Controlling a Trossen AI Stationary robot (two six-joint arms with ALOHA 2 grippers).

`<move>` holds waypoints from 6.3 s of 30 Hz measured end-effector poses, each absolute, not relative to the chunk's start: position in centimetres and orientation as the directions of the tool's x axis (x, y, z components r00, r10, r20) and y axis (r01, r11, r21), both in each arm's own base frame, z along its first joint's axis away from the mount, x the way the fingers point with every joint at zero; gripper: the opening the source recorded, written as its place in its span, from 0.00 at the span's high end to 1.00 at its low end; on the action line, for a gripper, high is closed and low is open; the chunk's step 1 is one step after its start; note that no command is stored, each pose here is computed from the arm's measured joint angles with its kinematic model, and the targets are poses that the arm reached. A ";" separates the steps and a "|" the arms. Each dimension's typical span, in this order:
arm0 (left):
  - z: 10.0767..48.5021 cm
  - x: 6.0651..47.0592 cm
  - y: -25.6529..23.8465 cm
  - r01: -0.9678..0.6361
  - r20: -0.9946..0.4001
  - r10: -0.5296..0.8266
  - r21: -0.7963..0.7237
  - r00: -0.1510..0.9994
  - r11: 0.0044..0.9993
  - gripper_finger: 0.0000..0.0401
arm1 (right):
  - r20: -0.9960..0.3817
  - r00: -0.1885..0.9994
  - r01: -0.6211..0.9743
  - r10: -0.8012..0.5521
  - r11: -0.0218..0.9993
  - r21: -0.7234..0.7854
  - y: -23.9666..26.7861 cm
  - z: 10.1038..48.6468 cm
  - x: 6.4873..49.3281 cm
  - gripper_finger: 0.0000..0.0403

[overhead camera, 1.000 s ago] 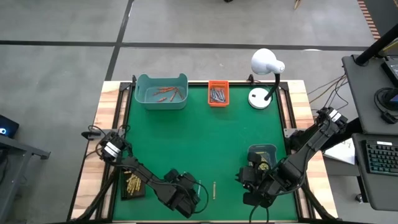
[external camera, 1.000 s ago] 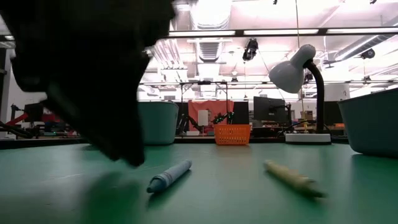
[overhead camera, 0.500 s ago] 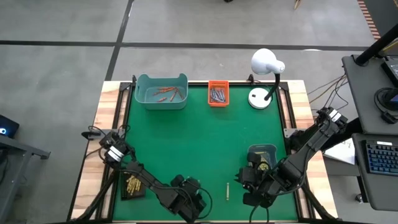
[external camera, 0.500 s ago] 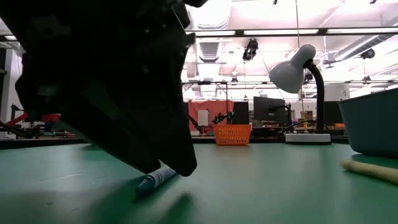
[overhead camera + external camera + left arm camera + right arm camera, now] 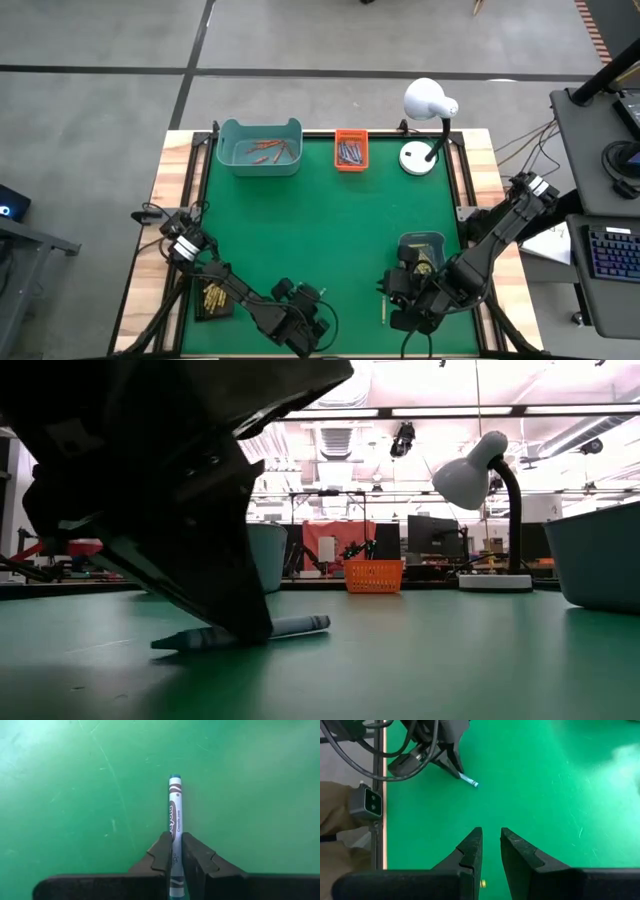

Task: Sort crayons
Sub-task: Put the blue crayon into the orange bin

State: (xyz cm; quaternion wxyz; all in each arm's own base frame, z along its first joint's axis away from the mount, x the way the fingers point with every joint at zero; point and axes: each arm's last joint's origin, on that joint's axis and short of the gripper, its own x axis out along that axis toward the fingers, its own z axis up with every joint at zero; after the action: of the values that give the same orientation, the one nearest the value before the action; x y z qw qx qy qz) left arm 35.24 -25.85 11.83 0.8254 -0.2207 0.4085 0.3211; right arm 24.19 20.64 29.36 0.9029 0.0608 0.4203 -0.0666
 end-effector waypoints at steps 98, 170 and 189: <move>24.7 25.1 -8.9 -0.233 0.248 0.221 0.019 0.943 0.972 0.60 | -0.225 0.962 0.128 -0.154 0.984 -0.124 5.3 31.4 36.2 0.96; 25.9 21.9 -9.0 -0.472 0.051 0.475 -0.058 0.879 0.880 0.50 | -0.659 0.656 0.554 -0.367 0.828 0.091 -7.4 32.1 34.2 0.91; 29.4 19.2 -7.4 -0.577 0.081 0.571 0.085 0.817 0.812 0.50 | -0.704 0.591 0.633 -0.393 0.767 0.104 -21.8 31.0 38.5 0.98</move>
State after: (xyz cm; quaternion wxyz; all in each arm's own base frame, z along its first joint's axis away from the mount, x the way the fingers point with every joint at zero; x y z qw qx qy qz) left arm 19.15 -7.39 29.43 0.9516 0.0528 -0.0257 0.3016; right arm 38.48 -21.83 31.04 0.8747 0.1747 0.3442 -0.2931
